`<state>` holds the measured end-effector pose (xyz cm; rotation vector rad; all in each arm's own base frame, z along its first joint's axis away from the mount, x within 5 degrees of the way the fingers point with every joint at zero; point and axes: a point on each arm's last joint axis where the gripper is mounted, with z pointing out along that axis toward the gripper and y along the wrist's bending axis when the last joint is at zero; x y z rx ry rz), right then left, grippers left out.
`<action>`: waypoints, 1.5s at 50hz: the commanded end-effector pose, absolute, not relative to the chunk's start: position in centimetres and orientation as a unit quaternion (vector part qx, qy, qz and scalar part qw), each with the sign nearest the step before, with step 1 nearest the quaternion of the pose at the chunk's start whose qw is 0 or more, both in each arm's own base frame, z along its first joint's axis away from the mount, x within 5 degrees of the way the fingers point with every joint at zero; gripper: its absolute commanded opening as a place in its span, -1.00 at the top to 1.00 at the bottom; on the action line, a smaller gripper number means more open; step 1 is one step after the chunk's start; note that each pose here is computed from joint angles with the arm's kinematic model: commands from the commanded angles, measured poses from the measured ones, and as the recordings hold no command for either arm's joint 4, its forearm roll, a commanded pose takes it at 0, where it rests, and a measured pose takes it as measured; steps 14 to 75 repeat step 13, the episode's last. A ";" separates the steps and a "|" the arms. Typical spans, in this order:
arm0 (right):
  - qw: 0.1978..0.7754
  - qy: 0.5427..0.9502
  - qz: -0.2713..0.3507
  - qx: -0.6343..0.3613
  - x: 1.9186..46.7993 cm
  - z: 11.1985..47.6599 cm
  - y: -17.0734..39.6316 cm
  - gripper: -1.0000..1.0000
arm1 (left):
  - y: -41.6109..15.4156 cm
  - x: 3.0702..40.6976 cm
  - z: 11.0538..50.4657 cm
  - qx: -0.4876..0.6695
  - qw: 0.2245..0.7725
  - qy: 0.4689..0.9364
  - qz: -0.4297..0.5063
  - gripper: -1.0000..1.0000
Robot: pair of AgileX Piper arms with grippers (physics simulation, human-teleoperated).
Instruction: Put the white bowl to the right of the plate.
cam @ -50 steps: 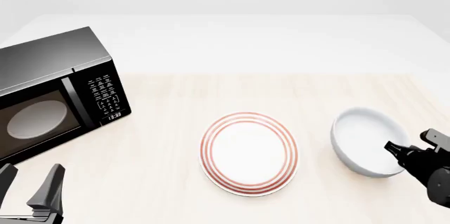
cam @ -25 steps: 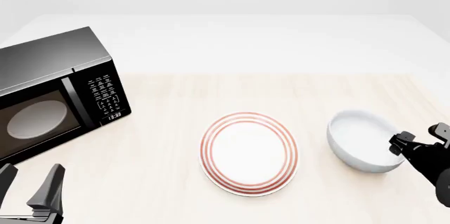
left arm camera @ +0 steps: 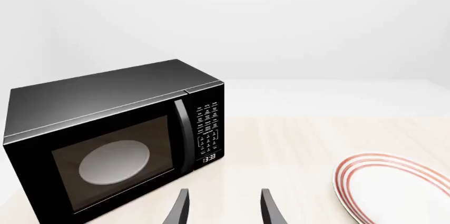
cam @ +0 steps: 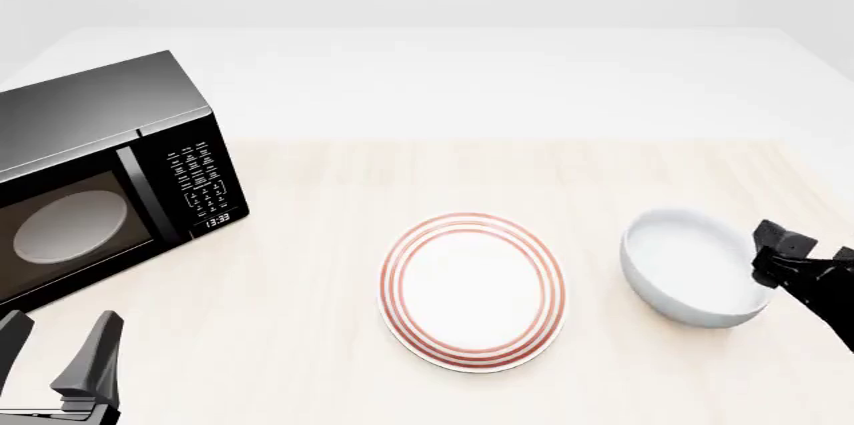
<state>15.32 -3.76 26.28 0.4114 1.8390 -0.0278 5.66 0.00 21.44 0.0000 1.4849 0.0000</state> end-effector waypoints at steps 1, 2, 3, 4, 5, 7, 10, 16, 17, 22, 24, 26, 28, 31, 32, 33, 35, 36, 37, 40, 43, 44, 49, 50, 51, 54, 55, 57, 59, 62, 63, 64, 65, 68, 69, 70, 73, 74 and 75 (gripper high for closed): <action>0.632 0.767 -0.008 0.110 10.4 26.6 -1.6 -1.00 | 0.0 5.7 21.4 0.000 0.737 0.676 0.000 -1.00; 0.638 0.762 -0.013 0.108 9.9 26.5 -1.6 -1.00 | 0.0 5.7 21.4 0.000 0.737 0.676 0.000 -1.00; 0.639 0.761 -0.014 0.107 9.6 26.3 -1.6 -1.00 | 0.0 5.7 21.4 0.000 0.737 0.676 0.000 -1.00; 0.641 0.760 -0.013 0.107 9.2 26.0 -1.5 -1.00 | 0.0 5.7 21.4 0.000 0.737 0.676 0.000 -1.00; 0.644 0.758 -0.008 0.109 8.8 25.8 -1.4 -1.00 | 0.0 5.7 21.4 0.000 0.737 0.676 0.000 -1.00; 0.639 0.760 -0.009 0.113 8.9 25.0 -1.5 -1.00 | 0.0 5.7 21.4 0.000 0.737 0.676 0.000 -1.00; 0.639 0.761 -0.014 0.116 8.7 24.2 -1.5 -1.00 | 0.0 5.7 21.4 0.000 0.737 0.676 0.000 -1.00; 0.638 0.761 -0.013 0.114 8.3 23.2 -1.4 -1.00 | 0.0 5.7 21.4 0.000 0.737 0.676 0.000 -1.00; 0.638 0.761 -0.013 0.114 8.3 23.2 -1.4 -1.00 | 0.0 5.7 21.4 0.000 0.737 0.676 0.000 -1.00; 0.638 0.761 -0.013 0.114 8.3 23.2 -1.4 -1.00 | 0.0 5.7 21.4 0.000 0.737 0.676 0.000 -1.00; 0.638 0.761 -0.013 0.114 8.3 23.2 -1.4 -1.00 | 0.0 5.7 21.4 0.000 0.737 0.676 0.000 -1.00; 0.638 0.761 -0.013 0.114 8.3 23.2 -1.4 -1.00 | 0.0 5.7 21.4 0.000 0.737 0.676 0.000 -1.00; 0.638 0.761 -0.013 0.114 8.3 23.2 -1.4 -1.00 | 0.0 5.7 21.4 0.000 0.737 0.676 0.000 -1.00; 0.638 0.761 -0.013 0.114 8.3 23.2 -1.4 -1.00 | 0.0 5.7 21.4 0.000 0.737 0.676 0.000 -1.00; 0.638 0.761 -0.013 0.114 8.3 23.2 -1.4 -1.00 | 0.0 5.7 21.4 0.000 0.737 0.676 0.000 -1.00; 0.638 0.761 -0.013 0.114 8.3 23.2 -1.4 -1.00 | 0.0 5.7 21.4 0.000 0.737 0.676 0.000 -1.00; 0.638 0.761 -0.013 0.114 8.3 23.2 -1.4 -1.00 | 0.0 5.7 21.4 0.000 0.737 0.676 0.000 -1.00; 0.638 0.761 -0.013 0.114 8.3 23.2 -1.4 -1.00 | 0.0 5.7 21.4 0.000 0.737 0.676 0.000 -1.00; 0.638 0.761 -0.013 0.114 8.3 23.2 -1.4 -1.00 | 0.0 5.7 21.4 0.000 0.737 0.676 0.000 -1.00; 0.638 0.761 -0.013 0.114 8.3 23.2 -1.4 -1.00 | 0.0 5.7 21.4 0.000 0.737 0.676 0.000 -1.00; 0.638 0.761 -0.013 0.114 8.3 23.2 -1.4 -1.00 | 0.0 5.7 21.4 0.000 0.737 0.676 0.000 -1.00; 0.638 0.761 -0.013 0.114 8.3 23.2 -1.4 -1.00 | 0.0 5.7 21.4 0.000 0.737 0.676 0.000 -1.00; 0.638 0.761 -0.013 0.114 8.3 23.2 -1.4 -1.00 | 0.0 5.7 21.4 0.000 0.737 0.676 0.000 -1.00; 0.638 0.761 -0.013 0.114 8.3 23.2 -1.4 -1.00 | 0.0 5.7 21.4 0.000 0.737 0.676 0.000 -1.00; 0.638 0.761 -0.013 0.114 8.3 23.2 -1.4 -1.00 | 0.0 5.7 21.4 0.000 0.737 0.676 0.000 -1.00; 0.638 0.761 -0.013 0.114 8.3 23.2 -1.4 -1.00 | 0.0 5.7 21.4 0.000 0.737 0.676 0.000 -1.00; 0.638 0.761 -0.013 0.114 8.3 23.2 -1.4 -1.00 | 0.0 5.7 21.4 0.000 0.737 0.676 0.000 -1.00; 0.638 0.761 -0.013 0.114 8.3 23.2 -1.4 -1.00 | 0.0 5.7 21.4 0.000 0.737 0.676 0.000 -1.00; 0.638 0.761 -0.013 0.114 8.3 23.2 -1.4 -1.00 | 0.0 5.7 21.4 0.000 0.737 0.676 0.000 -1.00; 0.638 0.761 -0.013 0.114 8.3 23.2 -1.4 -1.00 | 0.0 5.7 21.4 0.000 0.737 0.676 0.000 -1.00; 0.638 0.761 -0.013 0.114 8.3 23.2 -1.4 -1.00 | 0.0 5.7 21.4 0.000 0.737 0.676 0.000 -1.00; 0.638 0.761 -0.013 0.114 8.3 23.2 -1.4 -1.00 | 0.0 5.7 21.4 0.000 0.737 0.676 0.000 -1.00; 0.638 0.761 -0.013 0.114 8.3 23.2 -1.4 -1.00 | 0.0 5.7 21.4 0.000 0.737 0.676 0.000 -1.00; 0.638 0.761 -0.013 0.114 8.3 23.2 -1.4 -1.00 | 0.0 5.7 21.4 0.000 0.737 0.676 0.000 -1.00; 0.638 0.761 -0.013 0.114 8.3 23.2 -1.4 -1.00 | 0.0 5.7 21.4 0.000 0.737 0.676 0.000 -1.00; 0.638 0.761 -0.013 0.114 8.3 23.2 -1.4 -1.00 | 0.0 5.7 21.4 0.000 0.737 0.676 0.000 -1.00; 0.638 0.761 -0.013 0.114 8.3 23.2 -1.4 -1.00 | 0.0 5.7 21.4 0.000 0.737 0.676 0.000 -1.00; 0.638 0.761 -0.013 0.114 8.3 23.2 -1.4 -1.00 | 0.0 5.7 21.4 0.000 0.737 0.676 0.000 -1.00; 0.638 0.761 -0.013 0.114 8.3 23.2 -1.4 -1.00 | 0.0 5.7 21.4 0.000 0.737 0.676 0.000 -1.00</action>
